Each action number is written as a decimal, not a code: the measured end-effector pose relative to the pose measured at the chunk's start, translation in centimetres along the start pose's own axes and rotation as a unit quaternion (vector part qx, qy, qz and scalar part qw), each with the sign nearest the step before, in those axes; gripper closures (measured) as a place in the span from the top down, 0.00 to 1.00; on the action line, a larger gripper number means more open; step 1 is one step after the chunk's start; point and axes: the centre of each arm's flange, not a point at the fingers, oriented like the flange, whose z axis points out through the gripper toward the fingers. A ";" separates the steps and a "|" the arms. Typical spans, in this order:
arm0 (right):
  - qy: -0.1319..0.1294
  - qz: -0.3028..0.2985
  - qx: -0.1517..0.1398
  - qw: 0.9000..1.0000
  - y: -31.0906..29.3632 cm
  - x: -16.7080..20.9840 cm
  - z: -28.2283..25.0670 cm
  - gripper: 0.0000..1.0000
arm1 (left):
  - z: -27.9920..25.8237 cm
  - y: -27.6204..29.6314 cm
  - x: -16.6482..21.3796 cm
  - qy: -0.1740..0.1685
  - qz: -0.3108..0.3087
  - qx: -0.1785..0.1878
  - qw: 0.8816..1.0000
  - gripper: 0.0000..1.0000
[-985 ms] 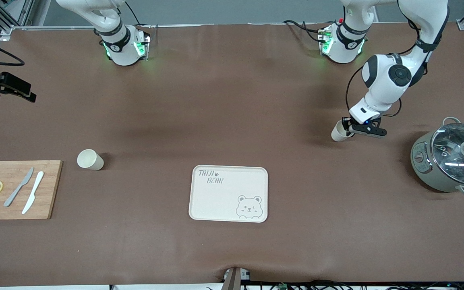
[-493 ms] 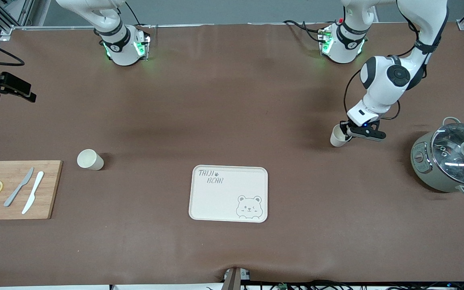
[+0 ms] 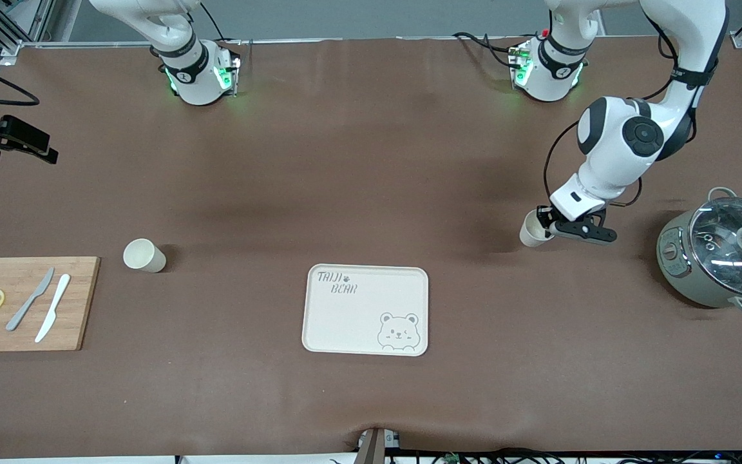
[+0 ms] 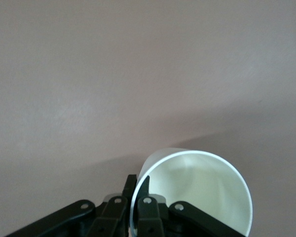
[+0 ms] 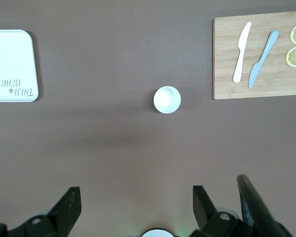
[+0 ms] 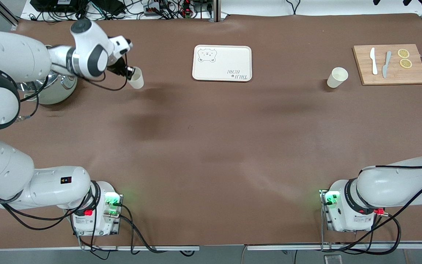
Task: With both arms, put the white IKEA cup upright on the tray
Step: 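Carry the white cup with the left gripper over the bear tray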
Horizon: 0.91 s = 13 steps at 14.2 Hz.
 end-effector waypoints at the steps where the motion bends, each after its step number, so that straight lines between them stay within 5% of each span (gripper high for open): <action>1: 0.000 0.000 0.000 1.000 0.0 0.0 0.0 1.00 | -0.7 1.0 1.3 -0.005 -0.003 -0.004 1.000 0.04; 8: 0.000 0.000 0.000 1.000 0.0 0.0 0.0 1.00 | -0.6 10.7 9.2 -0.030 -0.032 -0.043 0.998 0.04; 13: -0.002 0.000 0.000 1.000 0.0 0.1 0.2 1.00 | 1.1 16.8 12.8 -0.042 -0.048 -0.025 0.998 0.04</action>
